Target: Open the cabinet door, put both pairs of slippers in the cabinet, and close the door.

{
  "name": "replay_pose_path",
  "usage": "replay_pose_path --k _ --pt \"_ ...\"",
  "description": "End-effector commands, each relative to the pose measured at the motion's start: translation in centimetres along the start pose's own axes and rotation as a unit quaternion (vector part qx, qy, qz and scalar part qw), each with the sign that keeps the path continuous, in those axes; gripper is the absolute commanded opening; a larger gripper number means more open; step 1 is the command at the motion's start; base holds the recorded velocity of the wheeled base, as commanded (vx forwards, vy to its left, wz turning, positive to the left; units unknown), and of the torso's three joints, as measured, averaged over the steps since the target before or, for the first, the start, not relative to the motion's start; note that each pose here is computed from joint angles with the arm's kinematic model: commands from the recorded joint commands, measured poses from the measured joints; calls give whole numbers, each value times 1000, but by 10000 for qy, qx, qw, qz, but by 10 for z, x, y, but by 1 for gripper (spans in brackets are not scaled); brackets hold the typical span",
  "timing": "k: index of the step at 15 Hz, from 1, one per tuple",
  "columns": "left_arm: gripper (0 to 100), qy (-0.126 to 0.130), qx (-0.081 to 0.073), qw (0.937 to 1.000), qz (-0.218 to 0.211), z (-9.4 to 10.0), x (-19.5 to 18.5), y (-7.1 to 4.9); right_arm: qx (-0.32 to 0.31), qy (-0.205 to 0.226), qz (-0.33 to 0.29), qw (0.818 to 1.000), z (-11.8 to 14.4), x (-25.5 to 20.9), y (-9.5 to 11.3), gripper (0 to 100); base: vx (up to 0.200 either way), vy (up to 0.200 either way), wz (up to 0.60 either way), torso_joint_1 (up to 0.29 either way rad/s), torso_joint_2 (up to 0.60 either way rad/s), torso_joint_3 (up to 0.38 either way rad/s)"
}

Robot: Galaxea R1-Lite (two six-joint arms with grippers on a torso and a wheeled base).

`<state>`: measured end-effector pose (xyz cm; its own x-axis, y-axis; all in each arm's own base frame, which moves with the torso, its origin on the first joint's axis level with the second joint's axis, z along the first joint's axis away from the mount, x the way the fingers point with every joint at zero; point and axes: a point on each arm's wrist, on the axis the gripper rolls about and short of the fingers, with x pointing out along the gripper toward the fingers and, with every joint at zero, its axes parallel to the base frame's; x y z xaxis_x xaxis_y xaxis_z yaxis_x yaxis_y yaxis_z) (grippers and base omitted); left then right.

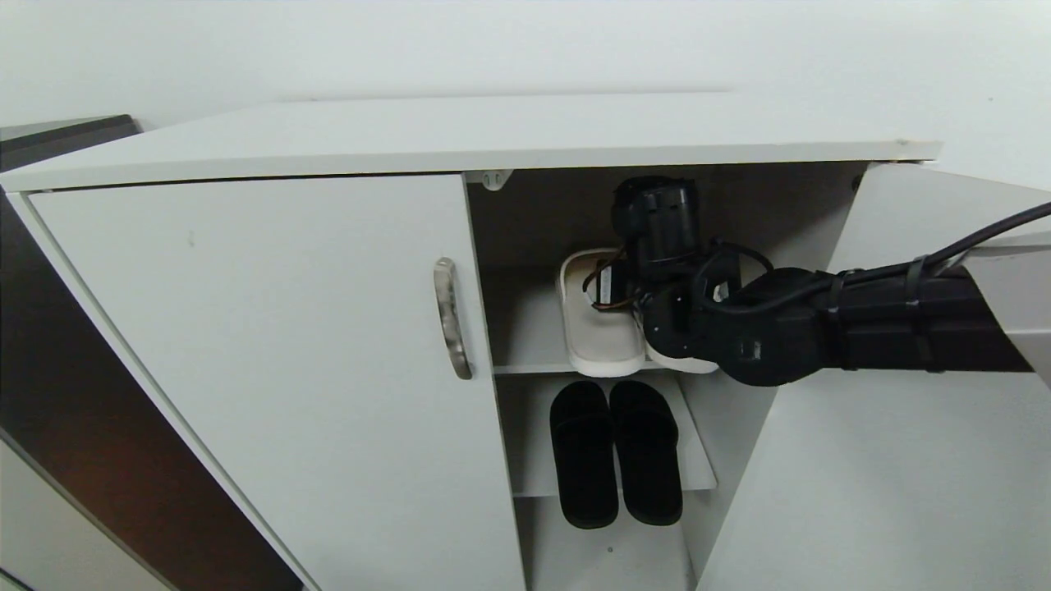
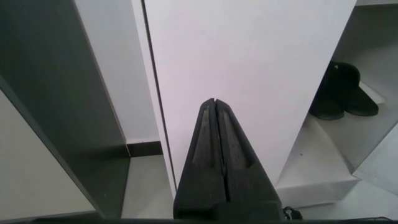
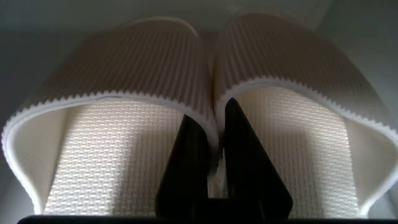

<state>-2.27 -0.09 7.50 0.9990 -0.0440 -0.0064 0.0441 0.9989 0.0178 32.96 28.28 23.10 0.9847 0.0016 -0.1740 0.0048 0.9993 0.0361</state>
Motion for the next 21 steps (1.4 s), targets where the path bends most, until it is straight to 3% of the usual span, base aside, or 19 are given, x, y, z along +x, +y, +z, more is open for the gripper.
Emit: replay_pose_path --k 1,10,11,18,21 --pt "0 -1 2 10000 -2 0 0 0 -29 32 -37 10000 -6 11 3 0 0 0 0 0 0 0" --pt "0 -1 2 10000 -2 0 0 0 -96 95 -86 9999 -13 21 2 0 0 0 0 0 0 0" --pt "0 -1 2 10000 -2 0 0 0 -101 100 -87 9999 -14 21 2 100 0 0 0 0 0 0" --pt "0 -1 -6 10000 -2 0 0 0 -150 150 91 9997 -7 -18 -6 100 0 0 0 0 0 0" --pt "0 -1 2 10000 -2 0 0 0 -192 122 429 9988 0 -72 -20 100 0 0 0 0 0 0"
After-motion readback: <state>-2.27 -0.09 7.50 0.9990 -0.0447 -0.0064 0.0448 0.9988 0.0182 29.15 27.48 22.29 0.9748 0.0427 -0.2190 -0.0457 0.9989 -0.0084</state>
